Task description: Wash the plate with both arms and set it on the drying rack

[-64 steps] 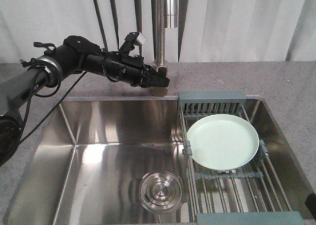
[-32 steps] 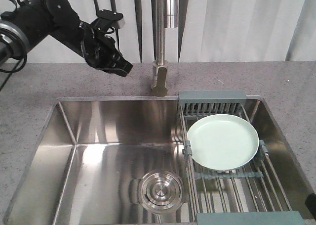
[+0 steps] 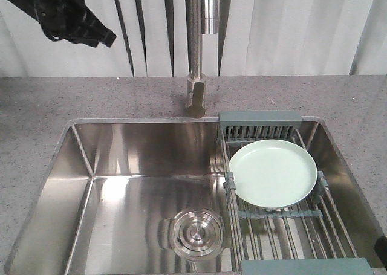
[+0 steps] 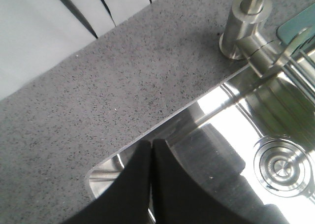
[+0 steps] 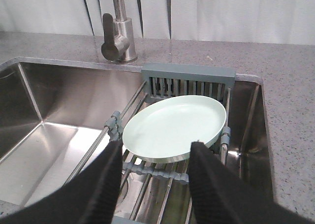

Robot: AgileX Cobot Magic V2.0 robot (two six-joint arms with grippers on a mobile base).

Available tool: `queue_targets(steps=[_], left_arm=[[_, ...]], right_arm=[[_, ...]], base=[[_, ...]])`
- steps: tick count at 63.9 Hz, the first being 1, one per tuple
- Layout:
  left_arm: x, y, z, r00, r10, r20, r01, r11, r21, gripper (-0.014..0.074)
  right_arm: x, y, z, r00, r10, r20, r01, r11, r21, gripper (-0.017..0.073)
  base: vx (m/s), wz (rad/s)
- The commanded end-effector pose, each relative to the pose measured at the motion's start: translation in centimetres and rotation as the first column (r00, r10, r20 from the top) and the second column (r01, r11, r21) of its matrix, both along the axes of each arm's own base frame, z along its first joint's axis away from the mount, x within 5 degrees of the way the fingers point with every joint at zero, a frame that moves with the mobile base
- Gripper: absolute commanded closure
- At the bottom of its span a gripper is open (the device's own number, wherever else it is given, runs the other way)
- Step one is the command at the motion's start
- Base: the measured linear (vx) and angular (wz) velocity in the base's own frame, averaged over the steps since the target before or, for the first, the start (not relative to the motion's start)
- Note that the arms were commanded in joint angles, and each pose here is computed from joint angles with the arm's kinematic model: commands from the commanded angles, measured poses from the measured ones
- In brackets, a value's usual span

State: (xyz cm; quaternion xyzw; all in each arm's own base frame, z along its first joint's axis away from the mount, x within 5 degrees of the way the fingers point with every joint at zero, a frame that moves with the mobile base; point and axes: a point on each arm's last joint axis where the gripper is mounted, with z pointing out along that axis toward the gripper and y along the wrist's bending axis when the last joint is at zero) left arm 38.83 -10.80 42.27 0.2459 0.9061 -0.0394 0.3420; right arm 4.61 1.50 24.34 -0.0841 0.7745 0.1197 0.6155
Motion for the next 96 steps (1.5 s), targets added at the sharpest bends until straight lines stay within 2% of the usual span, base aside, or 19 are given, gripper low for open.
queue_targets(steps=[1, 10, 15, 27, 39, 54, 74, 85, 96], left_arm=[[-3.6, 1.0, 5.4, 0.986, 0.016, 0.165, -0.009, 0.999, -0.042, 0.0600], [-5.9, 1.9, 7.3, 0.978, 0.035, 0.206, -0.032, 0.999, -0.016, 0.0600], [-7.5, 2.4, 7.8, 0.975, 0.036, 0.219, -0.033, 0.999, -0.018, 0.0600], [-11.0, 3.3, 6.5, 0.970, 0.040, 0.239, -0.035, 0.999, -0.027, 0.0600], [-16.0, 4.6, 3.9, 0.951, 0.051, 0.305, -0.037, 0.998, -0.049, 0.0599], [-22.6, 6.4, -1.0, 0.938, 0.058, 0.342, -0.039, 0.997, -0.062, 0.0599], [-31.3, 8.7, -6.4, 0.874, 0.076, 0.481, -0.027, 0.994, -0.107, 0.0599], [-34.7, 9.5, -10.1, 0.849, 0.105, 0.518, -0.029, 0.988, -0.153, 0.0599], [-35.7, 9.8, -13.9, 0.840, 0.119, 0.530, -0.031, 0.985, -0.171, 0.0599]], right_arm=[[0.1, 0.0, 1.4, 0.996, -0.004, 0.088, 0.003, 1.000, 0.014, 0.0248], [0.1, 0.0, 1.4, 0.996, -0.004, 0.088, 0.003, 1.000, 0.014, 0.0248], [0.1, 0.0, 1.4, 0.996, -0.004, 0.088, 0.003, 1.000, 0.014, 0.0248], [0.1, 0.0, 1.4, 0.996, -0.004, 0.088, 0.003, 1.000, 0.014, 0.0248], [0.1, 0.0, 1.4, 0.996, -0.004, 0.088, 0.003, 1.000, 0.014, 0.0248], [0.1, 0.0, 1.4, 0.996, -0.004, 0.088, 0.003, 1.000, 0.014, 0.0248], [0.1, 0.0, 1.4, 0.996, -0.004, 0.088, 0.003, 1.000, 0.014, 0.0248], [0.1, 0.0, 1.4, 0.996, -0.004, 0.088, 0.003, 1.000, 0.014, 0.0248], [0.1, 0.0, 1.4, 0.996, -0.004, 0.088, 0.003, 1.000, 0.014, 0.0248]], base=[[0.00, 0.00], [0.00, 0.00], [0.00, 0.00], [0.00, 0.00], [0.00, 0.00], [0.00, 0.00], [0.00, 0.00], [0.00, 0.00], [0.00, 0.00]])
